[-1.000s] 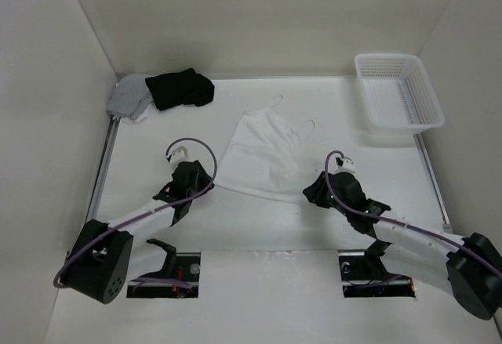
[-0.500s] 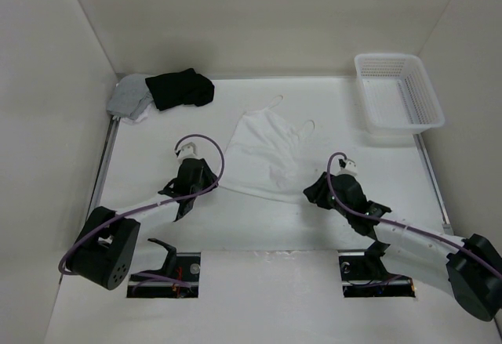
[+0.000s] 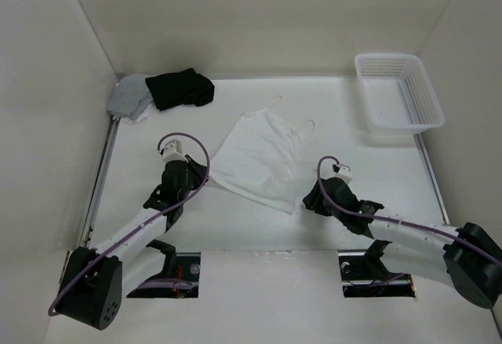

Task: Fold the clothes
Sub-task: Flatten the tank top out

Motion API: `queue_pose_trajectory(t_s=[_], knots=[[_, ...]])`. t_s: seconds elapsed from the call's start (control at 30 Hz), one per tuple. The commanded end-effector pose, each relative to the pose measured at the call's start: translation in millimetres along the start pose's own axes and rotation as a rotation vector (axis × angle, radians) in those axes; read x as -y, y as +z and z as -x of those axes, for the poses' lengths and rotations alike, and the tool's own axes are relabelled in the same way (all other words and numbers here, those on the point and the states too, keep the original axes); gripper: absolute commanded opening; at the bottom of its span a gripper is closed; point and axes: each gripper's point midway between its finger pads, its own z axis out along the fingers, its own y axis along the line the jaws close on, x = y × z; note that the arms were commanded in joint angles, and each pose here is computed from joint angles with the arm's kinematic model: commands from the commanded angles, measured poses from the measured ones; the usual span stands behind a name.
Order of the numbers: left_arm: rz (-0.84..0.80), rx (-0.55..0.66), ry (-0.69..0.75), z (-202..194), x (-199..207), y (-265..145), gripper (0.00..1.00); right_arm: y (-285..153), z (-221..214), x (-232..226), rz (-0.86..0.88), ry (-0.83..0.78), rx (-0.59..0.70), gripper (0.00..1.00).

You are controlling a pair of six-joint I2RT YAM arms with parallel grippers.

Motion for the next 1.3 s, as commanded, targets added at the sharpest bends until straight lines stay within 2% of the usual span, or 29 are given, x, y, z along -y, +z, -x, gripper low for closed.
queue_pose_trajectory(t_s=[0.0, 0.33, 0.5, 0.83, 0.9, 1.1, 1.27], knots=[[-0.011, -0.046, -0.019, -15.7, -3.2, -4.7, 0.05, -0.1, 5.9, -24.3, 0.041, 0.009, 0.005, 0.47], [-0.020, -0.064, -0.026, -24.4, -7.6, -6.7, 0.05, -8.8, -30.1, -50.7, 0.112, 0.009, -0.102, 0.47], [-0.026, -0.056, -0.023, -22.8, -7.5, -7.7, 0.05, -4.0, -37.9, -45.8, 0.082, 0.023, -0.117, 0.35], [-0.034, -0.054, -0.024, -23.5, -7.9, -9.8, 0.06, 0.3, -46.7, -48.7, 0.067, 0.039, -0.149, 0.32], [-0.040, -0.051, -0.025, -22.5, -6.7, -10.3, 0.06, 0.4, -48.3, -44.6, 0.057, 0.051, -0.148, 0.28], [-0.050, -0.050, -0.032, -22.0, -4.4, -11.7, 0.06, -4.7, -41.4, -48.6, 0.085, 0.072, -0.122, 0.08], [-0.139, -0.018, -0.083, 1.5, 24.9, -23.8, 0.05, -33.1, 7.7, -74.1, 0.209, 0.083, 0.051, 0.03]])
